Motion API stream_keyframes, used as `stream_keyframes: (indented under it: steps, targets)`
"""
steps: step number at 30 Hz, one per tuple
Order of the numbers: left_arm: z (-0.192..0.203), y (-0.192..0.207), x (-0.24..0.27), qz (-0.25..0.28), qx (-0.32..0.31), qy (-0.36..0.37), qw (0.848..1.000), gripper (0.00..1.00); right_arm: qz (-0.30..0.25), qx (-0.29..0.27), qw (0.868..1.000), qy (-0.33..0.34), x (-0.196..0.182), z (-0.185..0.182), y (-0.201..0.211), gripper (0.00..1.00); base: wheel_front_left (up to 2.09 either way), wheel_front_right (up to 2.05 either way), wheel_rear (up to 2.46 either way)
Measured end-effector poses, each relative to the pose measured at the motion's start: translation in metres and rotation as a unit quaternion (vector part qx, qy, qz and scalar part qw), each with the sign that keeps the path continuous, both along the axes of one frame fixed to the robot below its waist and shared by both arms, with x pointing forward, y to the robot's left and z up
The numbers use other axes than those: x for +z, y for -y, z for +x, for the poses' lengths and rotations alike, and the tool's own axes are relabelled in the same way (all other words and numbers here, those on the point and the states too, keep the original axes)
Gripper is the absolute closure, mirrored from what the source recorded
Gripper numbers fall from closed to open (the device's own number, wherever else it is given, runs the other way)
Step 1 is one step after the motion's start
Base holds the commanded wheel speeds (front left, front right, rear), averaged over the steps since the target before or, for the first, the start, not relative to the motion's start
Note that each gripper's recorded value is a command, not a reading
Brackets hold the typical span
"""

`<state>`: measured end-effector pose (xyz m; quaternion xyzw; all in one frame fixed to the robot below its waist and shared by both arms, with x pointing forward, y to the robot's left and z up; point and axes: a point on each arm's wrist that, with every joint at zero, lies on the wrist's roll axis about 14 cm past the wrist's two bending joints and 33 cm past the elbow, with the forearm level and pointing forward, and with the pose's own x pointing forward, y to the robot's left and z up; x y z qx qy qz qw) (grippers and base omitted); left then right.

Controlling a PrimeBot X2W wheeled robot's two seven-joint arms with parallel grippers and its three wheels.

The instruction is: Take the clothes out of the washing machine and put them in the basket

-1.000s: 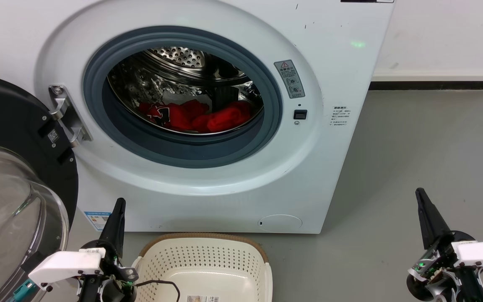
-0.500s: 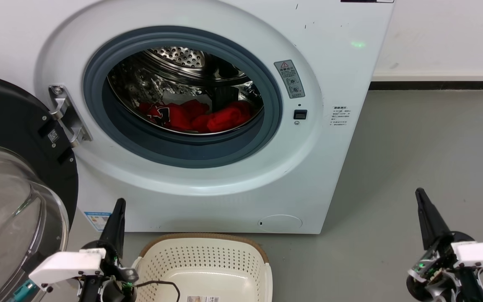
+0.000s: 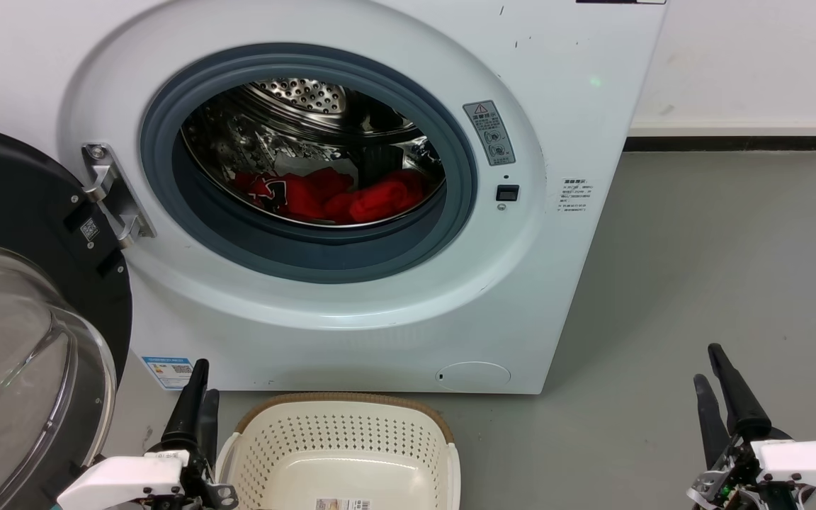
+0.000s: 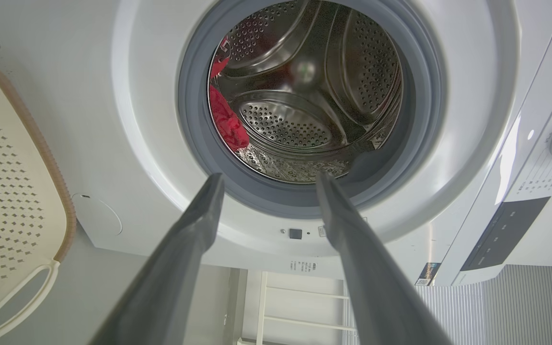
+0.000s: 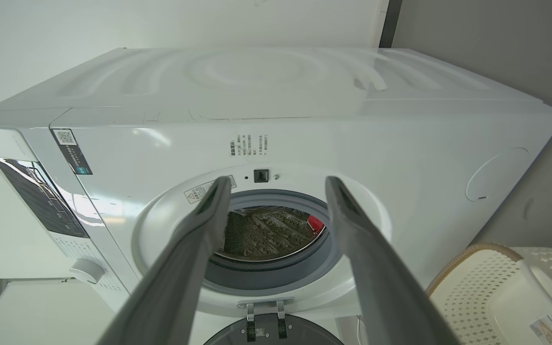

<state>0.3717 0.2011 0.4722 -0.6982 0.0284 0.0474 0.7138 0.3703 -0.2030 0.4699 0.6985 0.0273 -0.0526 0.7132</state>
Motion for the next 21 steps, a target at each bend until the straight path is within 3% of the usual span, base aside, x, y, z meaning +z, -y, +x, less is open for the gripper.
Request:
stream_keyframes:
  steps: [8, 14, 15, 20, 21]
  targets:
    - [-0.002, -0.016, -0.001, 0.049, 0.025, -0.006, 0.998, 0.0, -0.071, -0.014, 0.997, -0.01, -0.003, -0.002, 0.012, 0.0, 0.0, 0.0, 0.0]
    - [-0.003, -0.034, 0.001, 0.094, 0.052, -0.009, 0.994, 0.0, -0.158, -0.017, 0.987, 0.0, 0.009, 0.0, 0.018, 0.0, 0.0, 0.0, 0.0]
    - [-0.002, -0.043, 0.011, 0.121, 0.066, 0.002, 0.99, 0.0, -0.21, -0.012, 0.978, 0.013, 0.019, 0.002, 0.017, 0.0, 0.0, 0.0, 0.0]
    - [-0.001, -0.054, 0.024, 0.168, 0.084, 0.01, 0.982, 0.0, -0.297, 0.0, 0.954, 0.04, 0.039, 0.007, 0.009, 0.0, 0.0, 0.0, 0.0]
    - [0.0, -0.056, 0.031, 0.191, 0.088, 0.016, 0.978, 0.0, -0.325, 0.001, 0.944, 0.052, 0.047, 0.008, 0.007, 0.0, 0.0, 0.0, 0.0]
